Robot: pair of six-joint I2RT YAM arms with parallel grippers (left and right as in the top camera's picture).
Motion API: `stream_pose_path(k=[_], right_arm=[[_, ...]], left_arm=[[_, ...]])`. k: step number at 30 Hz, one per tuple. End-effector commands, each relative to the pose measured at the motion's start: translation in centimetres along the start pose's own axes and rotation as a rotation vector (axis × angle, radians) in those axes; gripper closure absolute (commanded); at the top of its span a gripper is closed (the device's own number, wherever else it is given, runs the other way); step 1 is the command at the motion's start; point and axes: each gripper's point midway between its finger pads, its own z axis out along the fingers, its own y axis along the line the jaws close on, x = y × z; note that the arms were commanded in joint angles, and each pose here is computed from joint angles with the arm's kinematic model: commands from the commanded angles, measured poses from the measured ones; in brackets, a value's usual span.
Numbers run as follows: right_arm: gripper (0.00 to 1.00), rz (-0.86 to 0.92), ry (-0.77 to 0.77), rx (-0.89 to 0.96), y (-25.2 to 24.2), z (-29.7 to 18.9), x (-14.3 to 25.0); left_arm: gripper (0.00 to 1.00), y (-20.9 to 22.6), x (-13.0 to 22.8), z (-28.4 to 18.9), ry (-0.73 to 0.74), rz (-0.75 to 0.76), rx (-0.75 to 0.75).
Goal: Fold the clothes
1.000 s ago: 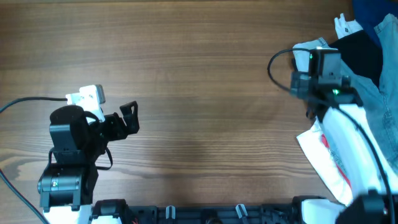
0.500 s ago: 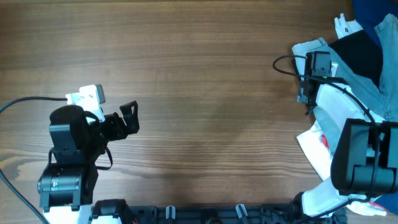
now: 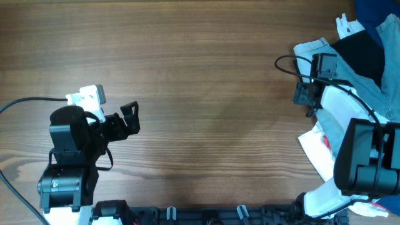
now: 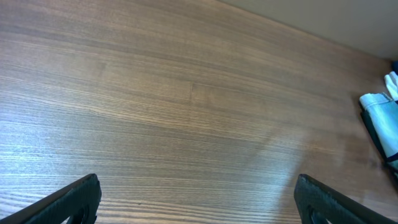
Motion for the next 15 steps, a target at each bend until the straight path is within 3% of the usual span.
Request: stream_pose_path(k=[1,2,7,13,15], right_arm=[[0.22,-0.004,0.020,0.034,-0.31,0.87,0.79],[0.26,0.002,0.019,0.034,-0.30,0.88,0.78],[0.66,0.006,0.019,0.051,-0.60,0.87,0.79],[0.96,0.007,0.017,0.059,-0.74,0.86,0.76],[0.96,0.009,0.017,0.070,-0.92,0.85,0.74]], left_arm=[[0.00,-0.76,-0.65,-0.45,-0.017,0.002,0.029],[0.00,-0.76,-0.66,-0.46,-0.017,0.002,0.029],[0.00,-0.76,-0.65,-0.45,-0.017,0.002,0.029],[0.00,-0.76,-0.65,-0.45,-0.017,0.002,0.029],[0.00,-0.76,-0.66,-0.46,-0.017,0.002,0.029]])
